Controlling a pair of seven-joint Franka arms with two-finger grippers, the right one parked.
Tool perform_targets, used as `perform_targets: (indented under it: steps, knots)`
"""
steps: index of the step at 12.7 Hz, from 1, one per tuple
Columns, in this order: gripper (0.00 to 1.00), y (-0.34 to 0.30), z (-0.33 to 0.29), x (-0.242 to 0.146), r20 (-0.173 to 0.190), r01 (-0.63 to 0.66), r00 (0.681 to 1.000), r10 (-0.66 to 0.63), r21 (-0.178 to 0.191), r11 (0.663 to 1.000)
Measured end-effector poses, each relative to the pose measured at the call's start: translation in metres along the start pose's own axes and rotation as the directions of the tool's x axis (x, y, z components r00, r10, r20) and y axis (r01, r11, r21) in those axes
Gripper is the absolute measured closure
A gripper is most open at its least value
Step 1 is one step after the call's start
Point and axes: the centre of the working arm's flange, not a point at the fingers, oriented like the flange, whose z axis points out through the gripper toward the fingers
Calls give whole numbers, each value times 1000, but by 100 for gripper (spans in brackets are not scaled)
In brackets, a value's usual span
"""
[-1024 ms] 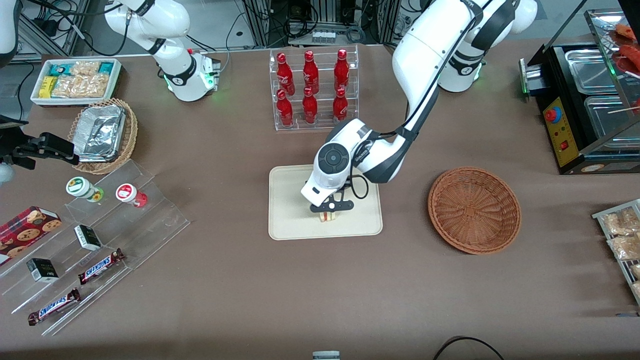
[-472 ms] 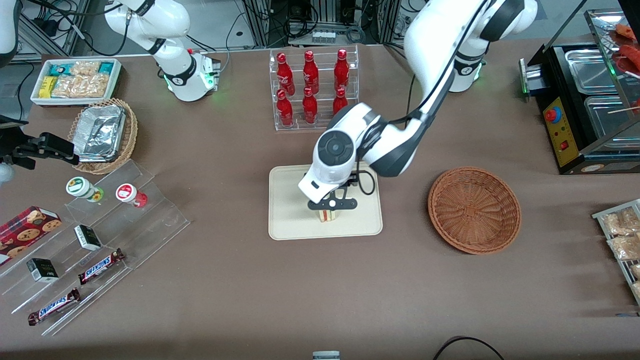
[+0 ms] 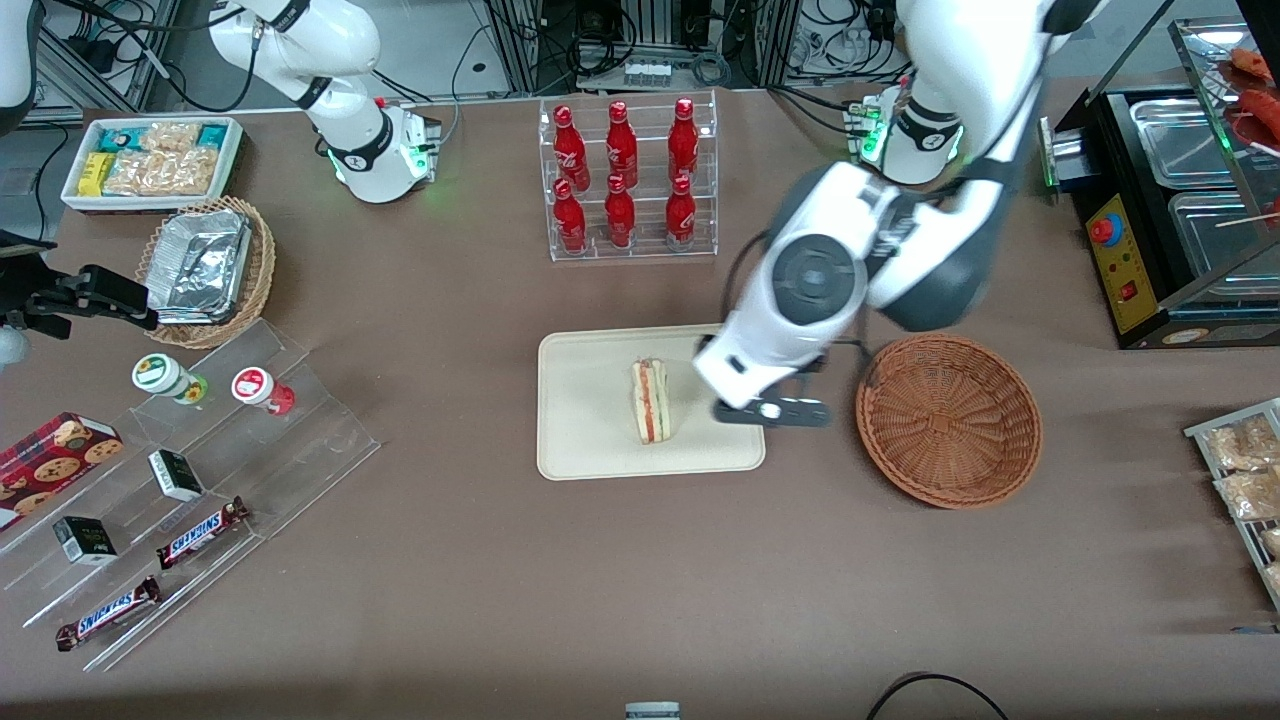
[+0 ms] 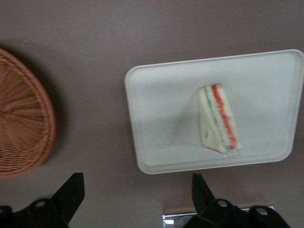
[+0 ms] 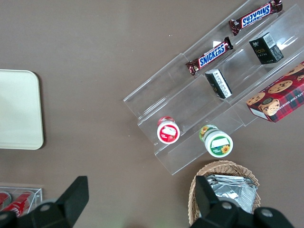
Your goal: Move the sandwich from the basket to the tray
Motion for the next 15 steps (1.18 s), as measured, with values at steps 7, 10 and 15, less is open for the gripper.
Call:
perform_targets:
  steps: [7,10,15]
  knots:
    - [0,-150,-30,-28,18,-64,998,64,7,998]
    - [0,-179,-48,-50,-2,-42,999,42,11,999]
    - [0,-254,-84,-80,10,-22,1000,22,2,1000]
